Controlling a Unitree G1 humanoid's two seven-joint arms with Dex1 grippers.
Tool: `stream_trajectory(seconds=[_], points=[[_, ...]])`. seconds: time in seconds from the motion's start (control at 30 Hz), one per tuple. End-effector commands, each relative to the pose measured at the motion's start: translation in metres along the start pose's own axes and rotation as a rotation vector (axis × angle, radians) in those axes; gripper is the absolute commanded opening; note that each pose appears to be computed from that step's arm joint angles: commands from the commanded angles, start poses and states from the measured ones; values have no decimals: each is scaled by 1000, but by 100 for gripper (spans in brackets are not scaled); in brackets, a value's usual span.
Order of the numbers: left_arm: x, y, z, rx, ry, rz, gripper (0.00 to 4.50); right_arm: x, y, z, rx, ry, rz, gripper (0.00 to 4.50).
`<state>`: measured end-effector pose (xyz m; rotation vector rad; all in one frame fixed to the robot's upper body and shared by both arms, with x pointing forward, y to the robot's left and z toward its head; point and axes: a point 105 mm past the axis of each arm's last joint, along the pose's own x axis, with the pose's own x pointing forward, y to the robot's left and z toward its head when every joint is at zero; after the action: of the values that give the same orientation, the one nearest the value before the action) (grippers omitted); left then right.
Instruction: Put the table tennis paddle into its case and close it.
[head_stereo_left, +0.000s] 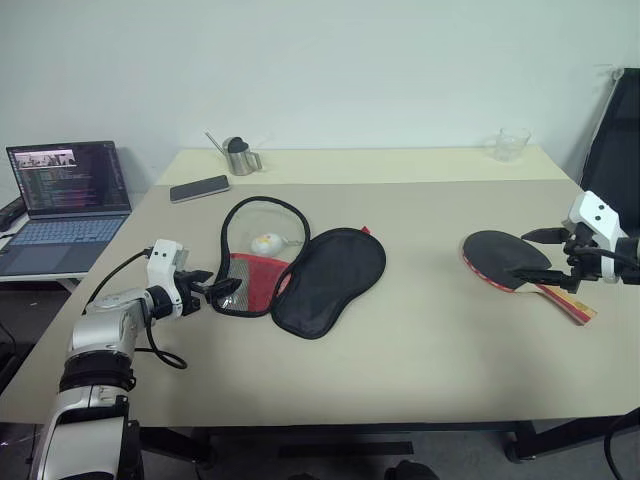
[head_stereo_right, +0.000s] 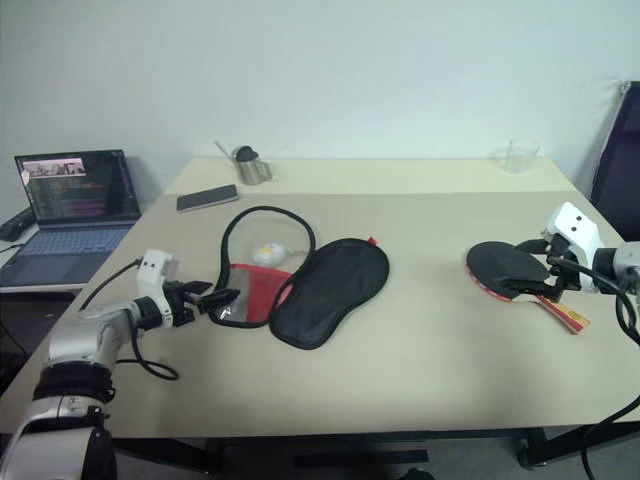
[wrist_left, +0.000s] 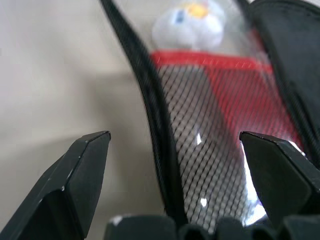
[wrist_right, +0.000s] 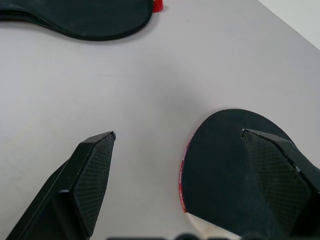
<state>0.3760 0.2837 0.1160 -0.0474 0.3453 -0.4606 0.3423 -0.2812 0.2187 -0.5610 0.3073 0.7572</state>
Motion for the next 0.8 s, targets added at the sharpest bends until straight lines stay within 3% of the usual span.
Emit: stream_trajectory(seconds=[0.03, 0.37, 0.4, 0.5, 0.8], points=[[2, -8, 13, 11, -53, -21, 450, -13, -7, 16, -42, -31, -38, 444], [24, -38, 3, -32, -58, -77, 450, -14, -8, 18, -50, -30, -43, 444], [25, -39, 3, -36, -63, -75, 433, -14, -8, 18, -50, -31, -44, 448], [27, -41, 4, -46, -76, -74, 360, -13, -8, 18, -50, -34, -45, 450], [27, -41, 4, -79, -103, -44, 32, -14, -8, 17, -50, -33, -52, 450]])
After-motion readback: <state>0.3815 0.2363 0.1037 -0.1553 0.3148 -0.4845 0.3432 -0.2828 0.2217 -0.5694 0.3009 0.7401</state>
